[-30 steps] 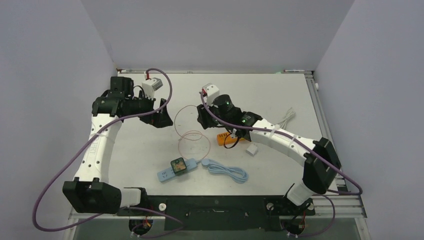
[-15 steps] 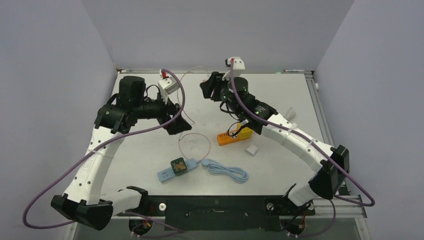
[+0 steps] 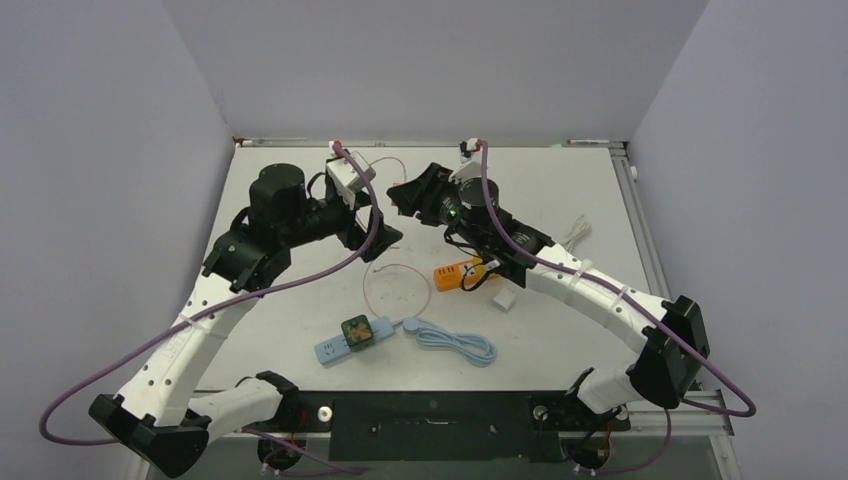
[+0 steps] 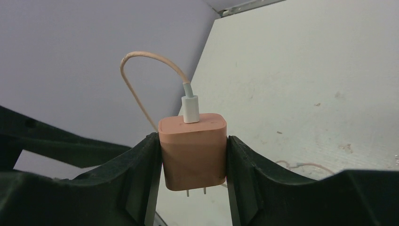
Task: Insert the plug
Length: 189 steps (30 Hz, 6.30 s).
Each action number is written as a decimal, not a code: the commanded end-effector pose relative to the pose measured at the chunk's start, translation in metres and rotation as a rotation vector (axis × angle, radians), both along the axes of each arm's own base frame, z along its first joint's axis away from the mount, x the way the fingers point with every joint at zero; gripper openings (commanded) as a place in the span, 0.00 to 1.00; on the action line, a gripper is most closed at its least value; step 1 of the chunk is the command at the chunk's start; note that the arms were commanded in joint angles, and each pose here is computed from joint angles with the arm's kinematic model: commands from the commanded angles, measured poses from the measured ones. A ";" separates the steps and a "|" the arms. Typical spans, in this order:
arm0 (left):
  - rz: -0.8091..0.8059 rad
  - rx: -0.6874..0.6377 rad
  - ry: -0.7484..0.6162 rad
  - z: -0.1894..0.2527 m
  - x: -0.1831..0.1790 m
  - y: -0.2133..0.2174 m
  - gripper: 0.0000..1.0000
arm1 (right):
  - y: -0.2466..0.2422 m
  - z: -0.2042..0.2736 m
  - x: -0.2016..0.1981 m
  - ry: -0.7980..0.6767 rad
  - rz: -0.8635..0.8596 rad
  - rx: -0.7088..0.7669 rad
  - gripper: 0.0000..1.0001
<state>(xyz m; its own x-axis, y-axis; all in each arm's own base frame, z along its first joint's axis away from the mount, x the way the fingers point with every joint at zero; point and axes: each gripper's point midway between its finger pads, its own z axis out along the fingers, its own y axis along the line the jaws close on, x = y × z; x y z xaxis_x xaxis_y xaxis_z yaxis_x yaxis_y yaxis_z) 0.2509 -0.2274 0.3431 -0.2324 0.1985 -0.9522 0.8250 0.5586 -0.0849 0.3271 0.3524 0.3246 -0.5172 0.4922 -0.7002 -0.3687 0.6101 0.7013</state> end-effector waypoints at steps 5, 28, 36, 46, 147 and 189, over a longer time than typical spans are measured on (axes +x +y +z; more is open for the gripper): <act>0.148 -0.046 -0.099 0.017 0.030 0.006 0.96 | 0.020 0.063 -0.038 -0.027 0.129 0.294 0.13; 0.155 -0.047 -0.174 0.029 0.024 0.013 0.21 | 0.050 0.054 -0.084 0.031 0.295 0.319 0.20; 0.096 -0.017 -0.190 0.024 0.011 0.013 0.06 | 0.043 0.061 -0.085 0.026 0.299 0.316 0.48; 0.089 0.075 -0.250 0.012 0.015 0.021 0.06 | 0.035 0.061 -0.080 0.060 0.307 0.228 0.58; 0.026 0.276 0.139 -0.077 -0.009 0.033 0.96 | -0.176 -0.123 0.022 -0.092 -0.268 -0.710 0.05; 0.044 0.273 0.179 -0.083 -0.006 0.037 0.97 | -0.182 -0.166 0.013 -0.192 -0.259 -0.767 0.05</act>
